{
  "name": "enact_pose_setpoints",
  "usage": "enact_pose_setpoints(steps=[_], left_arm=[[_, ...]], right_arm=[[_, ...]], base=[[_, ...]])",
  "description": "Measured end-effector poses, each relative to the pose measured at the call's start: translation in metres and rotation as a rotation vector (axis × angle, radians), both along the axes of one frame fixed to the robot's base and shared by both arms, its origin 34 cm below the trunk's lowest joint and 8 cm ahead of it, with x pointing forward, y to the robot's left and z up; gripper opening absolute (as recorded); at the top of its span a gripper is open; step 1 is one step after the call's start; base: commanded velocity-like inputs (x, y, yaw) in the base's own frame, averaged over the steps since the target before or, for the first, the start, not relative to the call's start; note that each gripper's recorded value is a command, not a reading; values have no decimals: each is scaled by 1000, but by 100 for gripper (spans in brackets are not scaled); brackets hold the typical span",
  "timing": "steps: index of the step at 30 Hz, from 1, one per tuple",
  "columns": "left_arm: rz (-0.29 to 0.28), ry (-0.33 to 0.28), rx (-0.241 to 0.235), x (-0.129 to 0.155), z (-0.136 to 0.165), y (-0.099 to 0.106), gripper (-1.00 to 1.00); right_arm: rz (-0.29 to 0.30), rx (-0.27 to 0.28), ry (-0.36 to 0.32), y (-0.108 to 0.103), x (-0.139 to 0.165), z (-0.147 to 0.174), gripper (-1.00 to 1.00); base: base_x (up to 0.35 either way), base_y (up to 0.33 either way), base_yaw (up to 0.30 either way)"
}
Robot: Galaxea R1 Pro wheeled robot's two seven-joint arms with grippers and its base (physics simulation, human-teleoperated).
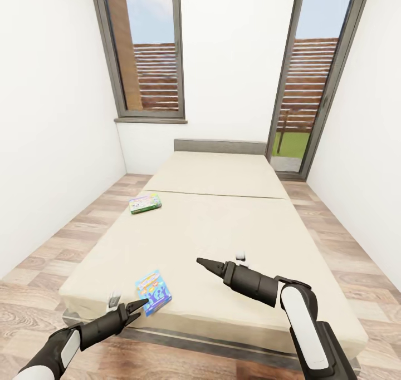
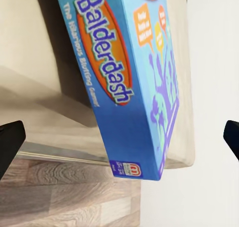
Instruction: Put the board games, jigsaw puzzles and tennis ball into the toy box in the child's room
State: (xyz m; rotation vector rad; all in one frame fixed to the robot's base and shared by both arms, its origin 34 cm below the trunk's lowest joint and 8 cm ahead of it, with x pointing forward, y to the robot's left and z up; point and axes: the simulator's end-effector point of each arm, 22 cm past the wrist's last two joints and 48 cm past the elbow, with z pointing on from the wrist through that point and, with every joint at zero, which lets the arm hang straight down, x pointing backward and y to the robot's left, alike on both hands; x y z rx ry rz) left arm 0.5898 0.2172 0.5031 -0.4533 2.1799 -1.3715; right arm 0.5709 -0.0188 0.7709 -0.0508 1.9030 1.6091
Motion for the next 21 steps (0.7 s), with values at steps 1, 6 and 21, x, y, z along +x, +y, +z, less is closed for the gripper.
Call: enact_pose_setpoints(steps=[1, 6, 21], left_arm=[[0, 0, 0, 0, 0, 0, 100], [0, 0, 0, 0, 0, 0, 100], [-1, 2, -1, 0, -1, -2, 100]], right_arm=[[0, 0, 0, 0, 0, 0, 100], [0, 0, 0, 0, 0, 0, 100], [0, 1, 0, 0, 0, 0, 100]], base=[[-4, 0, 0], [-2, 0, 0], [-57, 0, 0]])
